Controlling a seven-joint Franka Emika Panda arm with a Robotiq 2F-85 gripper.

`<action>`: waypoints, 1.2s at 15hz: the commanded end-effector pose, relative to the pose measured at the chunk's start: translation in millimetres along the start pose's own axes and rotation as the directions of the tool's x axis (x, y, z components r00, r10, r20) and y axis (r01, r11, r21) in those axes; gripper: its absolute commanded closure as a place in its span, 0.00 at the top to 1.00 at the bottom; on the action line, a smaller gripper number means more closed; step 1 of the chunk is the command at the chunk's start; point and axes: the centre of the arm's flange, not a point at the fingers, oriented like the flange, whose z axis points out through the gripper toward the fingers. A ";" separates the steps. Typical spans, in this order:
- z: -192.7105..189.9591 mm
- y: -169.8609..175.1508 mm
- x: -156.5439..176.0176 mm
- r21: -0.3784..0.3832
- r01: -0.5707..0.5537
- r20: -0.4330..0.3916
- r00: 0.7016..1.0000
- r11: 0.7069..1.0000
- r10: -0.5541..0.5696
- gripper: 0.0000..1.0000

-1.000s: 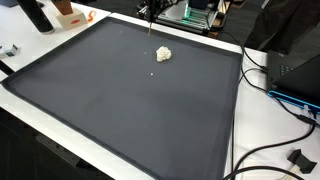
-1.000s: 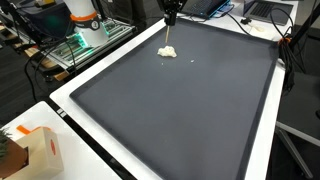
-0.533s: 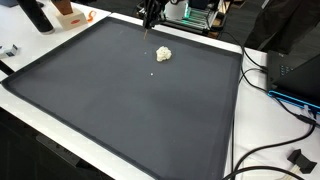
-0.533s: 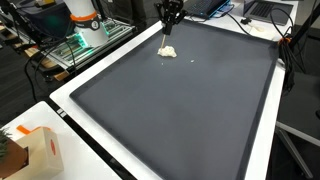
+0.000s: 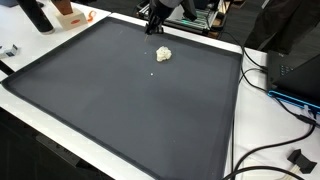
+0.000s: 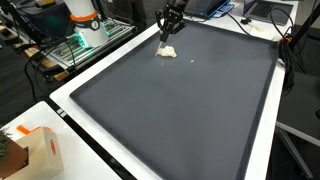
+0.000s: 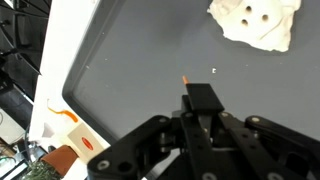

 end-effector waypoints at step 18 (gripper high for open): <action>54.0 -58.5 -1.3 -0.289 0.010 0.027 1.000 0.957 -0.002 0.03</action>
